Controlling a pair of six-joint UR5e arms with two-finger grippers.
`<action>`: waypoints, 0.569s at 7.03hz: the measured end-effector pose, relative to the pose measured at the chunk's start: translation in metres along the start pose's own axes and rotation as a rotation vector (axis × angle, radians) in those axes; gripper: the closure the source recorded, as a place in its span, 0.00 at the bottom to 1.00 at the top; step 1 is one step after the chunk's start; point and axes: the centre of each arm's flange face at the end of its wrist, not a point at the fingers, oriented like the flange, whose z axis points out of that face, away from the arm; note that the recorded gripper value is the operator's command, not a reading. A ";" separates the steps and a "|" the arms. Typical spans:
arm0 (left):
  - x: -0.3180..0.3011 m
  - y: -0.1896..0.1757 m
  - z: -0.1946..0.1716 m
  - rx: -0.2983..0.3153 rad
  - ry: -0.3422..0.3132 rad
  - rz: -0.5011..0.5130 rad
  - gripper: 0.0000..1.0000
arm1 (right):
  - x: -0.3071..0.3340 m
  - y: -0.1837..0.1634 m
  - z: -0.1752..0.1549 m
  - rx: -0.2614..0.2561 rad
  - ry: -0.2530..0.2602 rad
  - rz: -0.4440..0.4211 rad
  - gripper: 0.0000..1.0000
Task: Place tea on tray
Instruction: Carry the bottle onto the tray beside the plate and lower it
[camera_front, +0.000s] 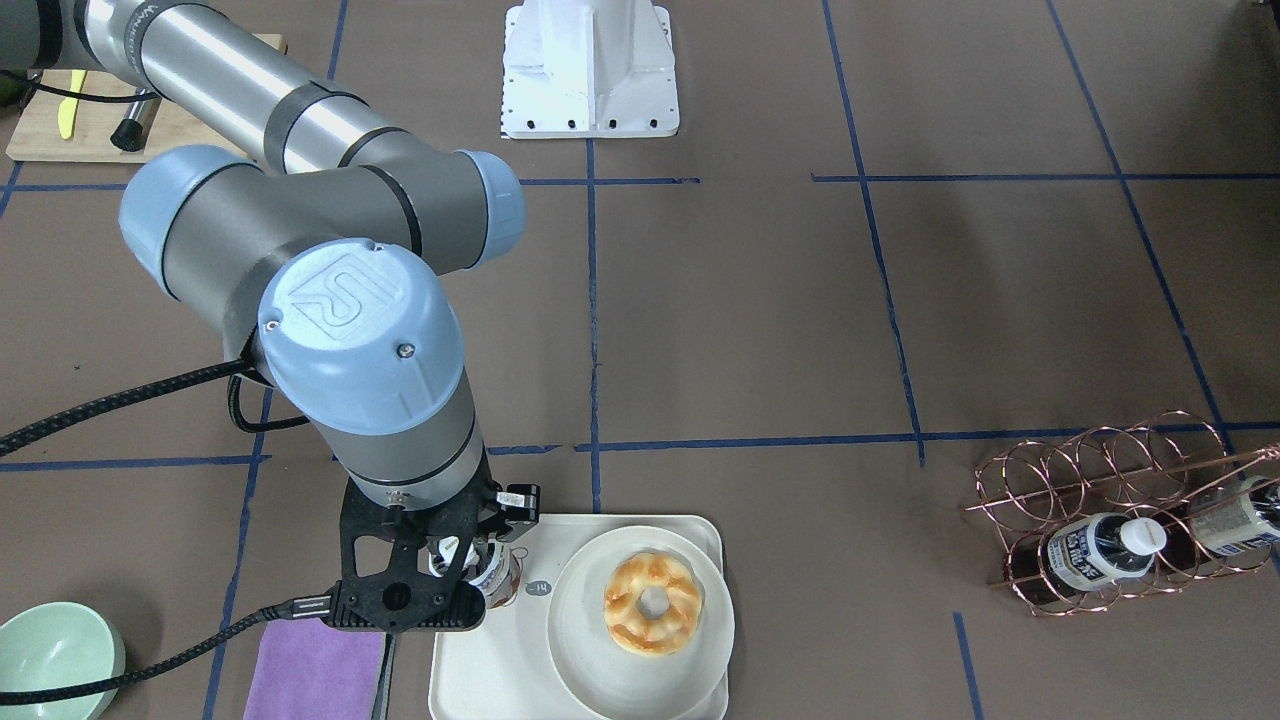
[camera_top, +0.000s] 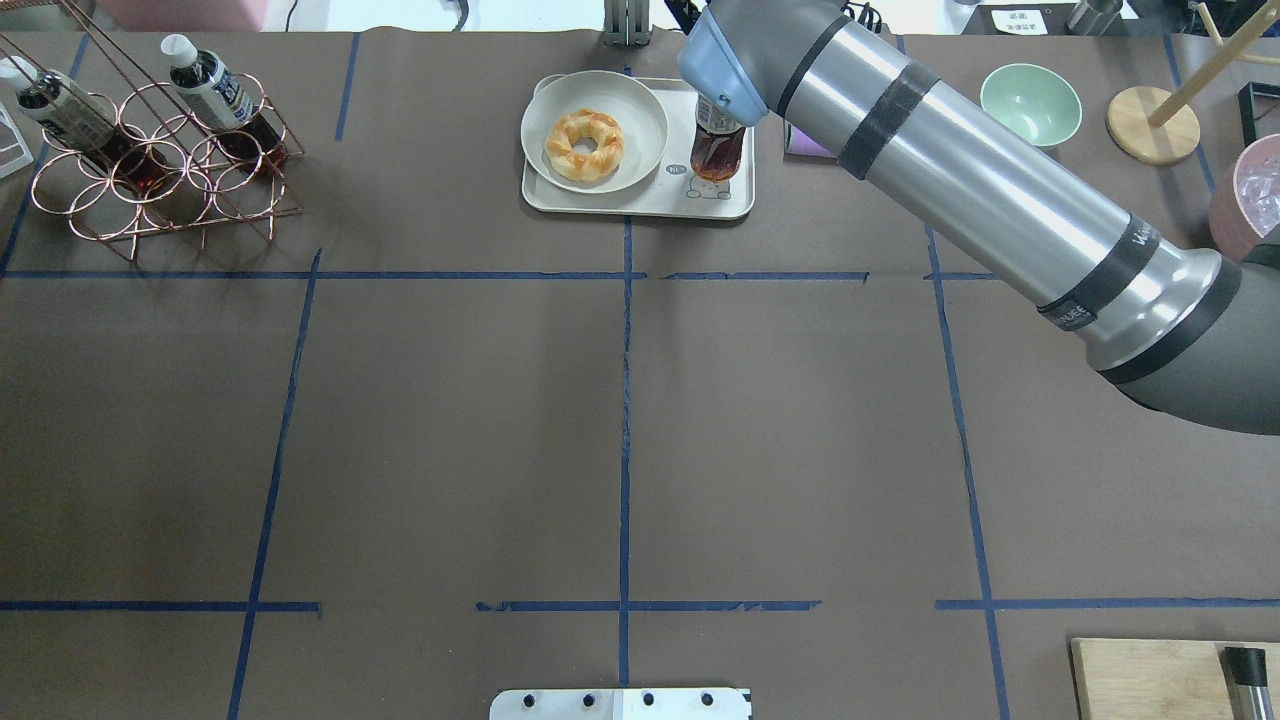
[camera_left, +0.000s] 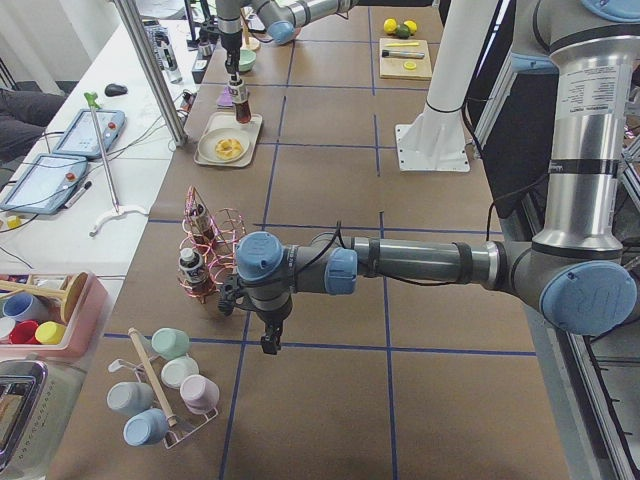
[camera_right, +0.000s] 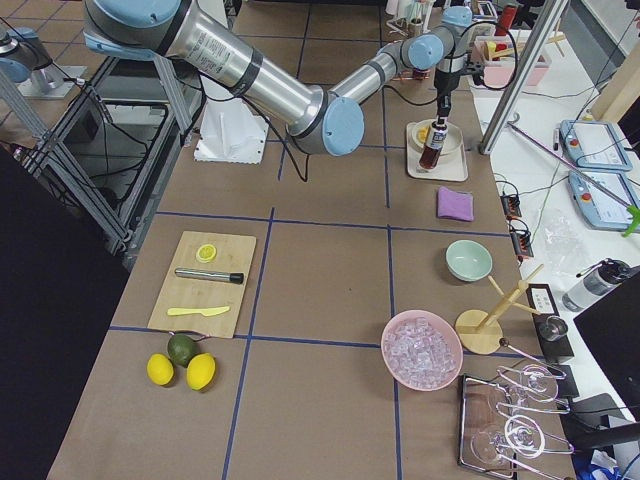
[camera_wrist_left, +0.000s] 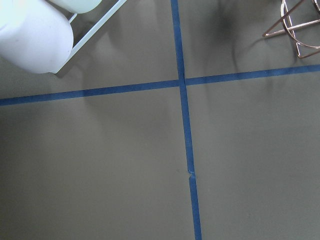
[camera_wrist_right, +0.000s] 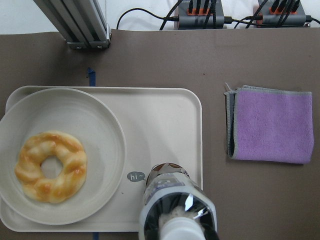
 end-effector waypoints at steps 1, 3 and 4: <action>0.000 0.000 0.000 0.000 0.000 -0.001 0.00 | -0.001 0.001 0.003 -0.004 0.002 0.000 0.87; -0.001 0.000 0.000 -0.001 0.000 -0.001 0.00 | -0.004 0.005 0.009 -0.006 -0.002 -0.005 0.52; -0.001 0.000 0.000 0.000 0.000 -0.001 0.00 | -0.006 0.007 0.011 -0.006 -0.005 -0.009 0.35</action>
